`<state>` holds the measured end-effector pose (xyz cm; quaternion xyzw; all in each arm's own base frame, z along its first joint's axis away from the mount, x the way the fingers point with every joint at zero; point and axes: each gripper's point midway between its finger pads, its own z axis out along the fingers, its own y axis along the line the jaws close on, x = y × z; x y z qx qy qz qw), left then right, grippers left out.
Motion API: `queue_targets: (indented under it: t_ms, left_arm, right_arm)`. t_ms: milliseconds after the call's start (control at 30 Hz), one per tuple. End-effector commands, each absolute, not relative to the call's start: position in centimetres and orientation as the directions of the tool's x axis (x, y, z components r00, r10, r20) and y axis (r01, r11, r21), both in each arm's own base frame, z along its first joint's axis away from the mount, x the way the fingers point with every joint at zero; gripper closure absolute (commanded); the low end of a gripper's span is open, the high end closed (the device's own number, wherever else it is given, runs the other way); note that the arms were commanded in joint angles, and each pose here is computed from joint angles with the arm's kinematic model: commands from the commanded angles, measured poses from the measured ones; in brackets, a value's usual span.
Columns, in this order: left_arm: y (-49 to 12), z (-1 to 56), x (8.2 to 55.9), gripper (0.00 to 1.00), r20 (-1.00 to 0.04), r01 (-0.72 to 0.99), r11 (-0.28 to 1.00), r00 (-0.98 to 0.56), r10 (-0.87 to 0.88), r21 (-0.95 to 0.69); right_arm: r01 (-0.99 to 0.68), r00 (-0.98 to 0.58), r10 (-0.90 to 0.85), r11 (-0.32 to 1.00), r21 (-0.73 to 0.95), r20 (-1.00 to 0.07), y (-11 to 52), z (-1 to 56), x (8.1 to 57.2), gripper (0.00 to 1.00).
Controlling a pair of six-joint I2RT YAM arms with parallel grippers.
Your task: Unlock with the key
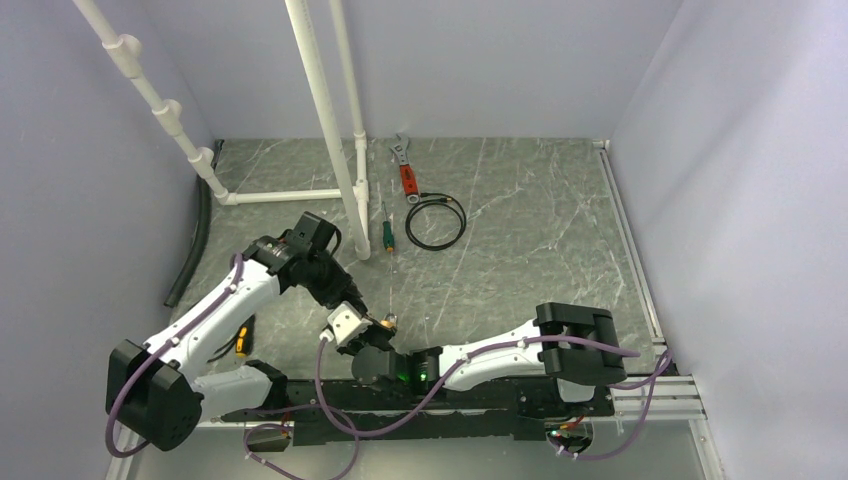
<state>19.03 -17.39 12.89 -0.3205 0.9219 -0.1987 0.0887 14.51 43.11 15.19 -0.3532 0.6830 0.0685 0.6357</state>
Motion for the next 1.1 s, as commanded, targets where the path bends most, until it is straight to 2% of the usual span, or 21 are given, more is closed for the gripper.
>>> queue_targets:
  t_ms: [0,500,533,600,733,800,867,967,1067]
  left_arm:
    - [-20.0,16.7,18.3,1.0,0.047,-0.51,0.652,-0.806,-0.59,-0.561]
    - [-20.1,17.3,18.4,1.0,0.035,-0.499,0.632,-0.8,-0.599,-0.593]
    - [-20.0,17.3,18.4,1.0,0.034,-0.499,0.634,-0.8,-0.598,-0.591]
    - [-20.1,17.3,18.5,1.0,0.034,-0.5,0.636,-0.8,-0.599,-0.588]
    - [-20.0,17.7,18.9,1.0,0.02,-0.497,0.636,-0.797,-0.604,-0.59]
    - [-20.0,17.9,19.1,1.0,0.012,-0.494,0.634,-0.794,-0.608,-0.594]
    - [-20.0,17.9,19.3,1.0,0.004,-0.493,0.635,-0.792,-0.61,-0.595]
    - [-20.0,18.0,19.6,1.0,-0.005,-0.49,0.642,-0.793,-0.609,-0.59]
    - [-20.0,17.8,19.8,1.0,-0.009,-0.491,0.649,-0.794,-0.608,-0.581]
  right_arm:
    - [-0.606,0.048,-0.397,0.718,-0.343,-0.917,43.8,14.2,14.2,1.0]
    - [-0.637,0.001,-0.35,0.722,-0.271,-0.937,43.8,14.4,13.7,1.0]
    - [-0.639,0.0,-0.355,0.719,-0.273,-0.935,43.7,14.4,13.6,0.98]
    - [-0.655,0.0,-0.362,0.704,-0.274,-0.932,43.6,14.3,13.4,0.85]
    - [-0.666,-0.038,-0.337,0.71,-0.228,-0.941,43.0,14.1,13.0,0.77]
    - [-0.666,-0.05,-0.331,0.714,-0.216,-0.942,42.6,14.3,13.0,0.63]
    - [-0.667,-0.057,-0.327,0.716,-0.208,-0.943,42.3,14.4,12.9,0.54]
    - [-0.666,-0.07,-0.304,0.723,-0.182,-0.95,41.6,14.9,12.8,0.45]
    - [-0.671,-0.093,-0.268,0.728,-0.139,-0.959,40.7,15.8,12.6,0.41]
